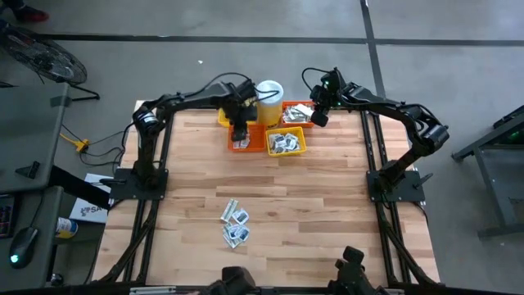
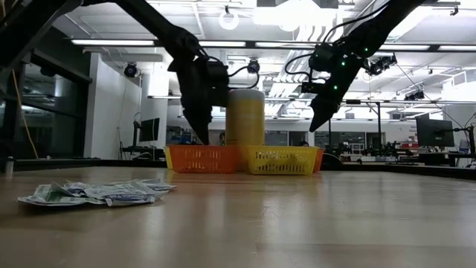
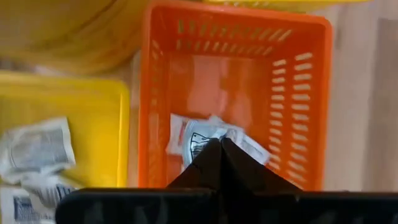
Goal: Pick & Place First Aid Supplies
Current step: Put the orange ointment pack into the bottom orange basket, then put the green bandage pack into the top orange basket
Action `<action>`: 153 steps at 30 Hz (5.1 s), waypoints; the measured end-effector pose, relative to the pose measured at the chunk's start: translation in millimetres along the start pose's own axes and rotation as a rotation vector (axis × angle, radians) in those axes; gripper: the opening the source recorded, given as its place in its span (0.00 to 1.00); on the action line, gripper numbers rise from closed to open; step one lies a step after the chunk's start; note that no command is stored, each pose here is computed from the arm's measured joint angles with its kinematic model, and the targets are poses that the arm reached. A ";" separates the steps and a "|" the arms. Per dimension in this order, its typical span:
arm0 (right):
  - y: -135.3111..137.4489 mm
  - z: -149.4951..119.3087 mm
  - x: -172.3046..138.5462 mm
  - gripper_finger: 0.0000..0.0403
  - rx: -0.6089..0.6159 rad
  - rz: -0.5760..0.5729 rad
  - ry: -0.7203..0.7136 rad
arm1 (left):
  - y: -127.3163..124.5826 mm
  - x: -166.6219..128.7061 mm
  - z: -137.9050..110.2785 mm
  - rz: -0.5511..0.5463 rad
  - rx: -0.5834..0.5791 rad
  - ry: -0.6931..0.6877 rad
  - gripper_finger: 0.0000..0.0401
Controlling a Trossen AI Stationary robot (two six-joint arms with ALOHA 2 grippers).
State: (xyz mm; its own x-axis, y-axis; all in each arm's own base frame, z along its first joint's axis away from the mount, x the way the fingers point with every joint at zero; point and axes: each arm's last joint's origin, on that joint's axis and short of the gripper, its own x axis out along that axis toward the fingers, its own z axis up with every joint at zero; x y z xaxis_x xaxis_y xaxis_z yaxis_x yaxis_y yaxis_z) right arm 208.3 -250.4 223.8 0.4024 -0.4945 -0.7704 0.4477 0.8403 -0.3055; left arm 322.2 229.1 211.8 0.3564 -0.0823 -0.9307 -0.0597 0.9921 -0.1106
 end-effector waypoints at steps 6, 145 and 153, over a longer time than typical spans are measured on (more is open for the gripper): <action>0.1 -0.1 0.0 0.30 0.005 0.000 0.001 | -11.6 16.0 5.4 0.058 0.054 -0.017 0.00; 314.0 -21.3 -118.5 0.30 0.139 0.347 0.245 | -250.7 93.7 -99.5 -0.053 0.162 -0.026 0.01; 316.4 -16.6 -118.5 0.30 0.126 0.370 0.190 | -255.1 73.6 -76.9 0.009 0.128 -0.117 0.00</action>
State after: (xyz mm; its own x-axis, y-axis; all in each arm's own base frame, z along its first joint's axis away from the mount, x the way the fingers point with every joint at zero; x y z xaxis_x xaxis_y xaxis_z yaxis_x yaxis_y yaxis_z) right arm 289.0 77.8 209.1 0.4056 -0.1061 -0.9079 0.4002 0.9136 0.0720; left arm 291.9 -37.4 144.7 0.4625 -0.0690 -0.8839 0.0527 0.9973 -0.0503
